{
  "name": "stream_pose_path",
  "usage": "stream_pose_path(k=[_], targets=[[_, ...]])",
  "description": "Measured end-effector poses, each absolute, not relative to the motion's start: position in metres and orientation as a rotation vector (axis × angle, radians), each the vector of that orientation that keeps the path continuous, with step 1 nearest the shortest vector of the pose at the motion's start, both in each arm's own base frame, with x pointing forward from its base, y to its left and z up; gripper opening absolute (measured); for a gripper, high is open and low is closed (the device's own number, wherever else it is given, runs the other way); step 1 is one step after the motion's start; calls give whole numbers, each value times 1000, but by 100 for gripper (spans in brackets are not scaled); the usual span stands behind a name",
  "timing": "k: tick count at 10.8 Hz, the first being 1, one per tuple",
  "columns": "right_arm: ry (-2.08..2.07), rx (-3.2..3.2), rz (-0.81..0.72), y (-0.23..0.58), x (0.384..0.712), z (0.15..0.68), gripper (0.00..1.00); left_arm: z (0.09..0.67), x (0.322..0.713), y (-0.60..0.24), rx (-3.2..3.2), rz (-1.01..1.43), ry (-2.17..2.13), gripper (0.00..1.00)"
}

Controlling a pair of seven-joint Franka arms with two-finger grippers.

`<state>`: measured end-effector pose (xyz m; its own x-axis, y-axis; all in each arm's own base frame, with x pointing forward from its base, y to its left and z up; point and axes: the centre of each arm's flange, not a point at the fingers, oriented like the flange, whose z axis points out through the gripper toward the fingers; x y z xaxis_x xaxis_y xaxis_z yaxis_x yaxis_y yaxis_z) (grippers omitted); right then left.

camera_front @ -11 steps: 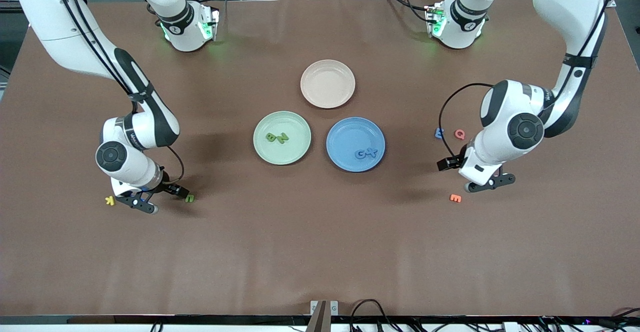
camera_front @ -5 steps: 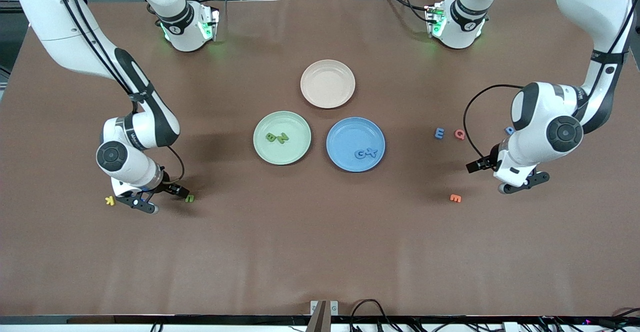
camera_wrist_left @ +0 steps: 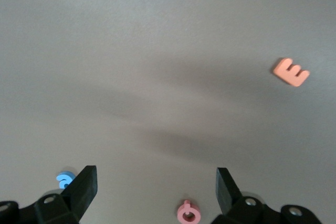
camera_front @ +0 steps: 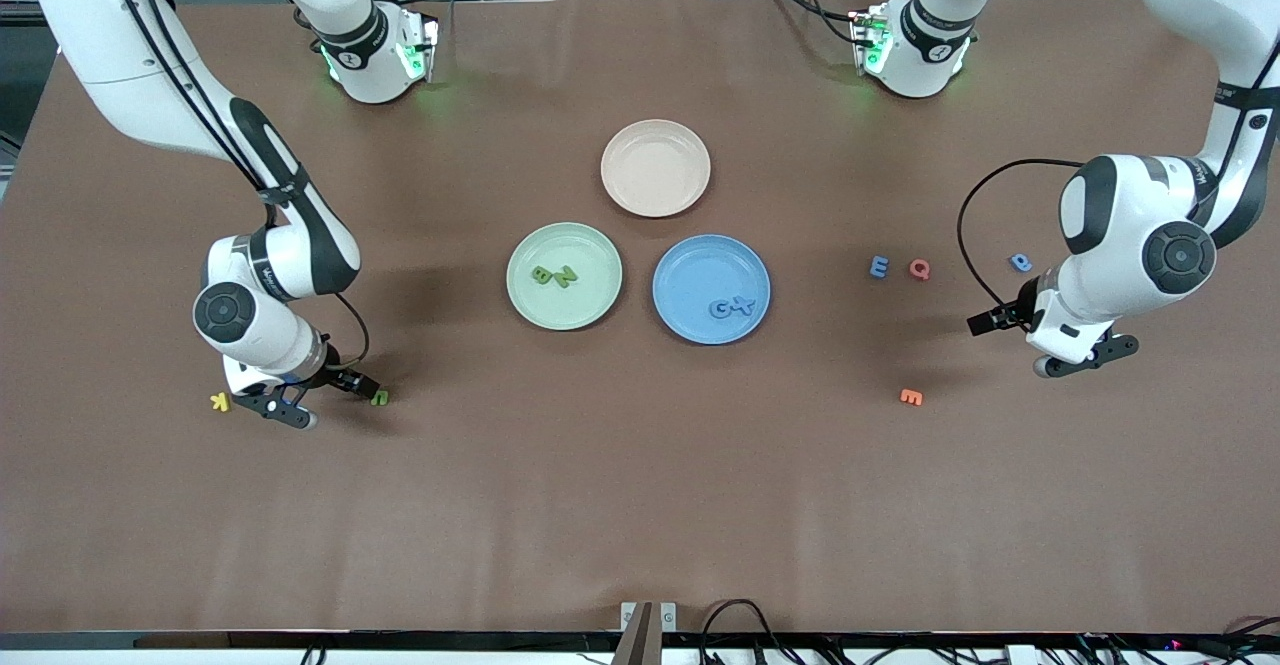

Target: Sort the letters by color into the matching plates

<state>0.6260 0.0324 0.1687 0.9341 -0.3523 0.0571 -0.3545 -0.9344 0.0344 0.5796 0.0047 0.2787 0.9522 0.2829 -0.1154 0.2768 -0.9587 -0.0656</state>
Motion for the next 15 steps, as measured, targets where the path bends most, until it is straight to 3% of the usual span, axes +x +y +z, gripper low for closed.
stream_pose_path(k=[12, 15], targets=[[-557, 3054, 93, 33, 626, 162, 100, 223, 510, 80, -3023, 271, -434, 100], [-527, 3052, 108, 34, 628, 165, 90, 215, 493, 100, -3020, 282, -431, 100]])
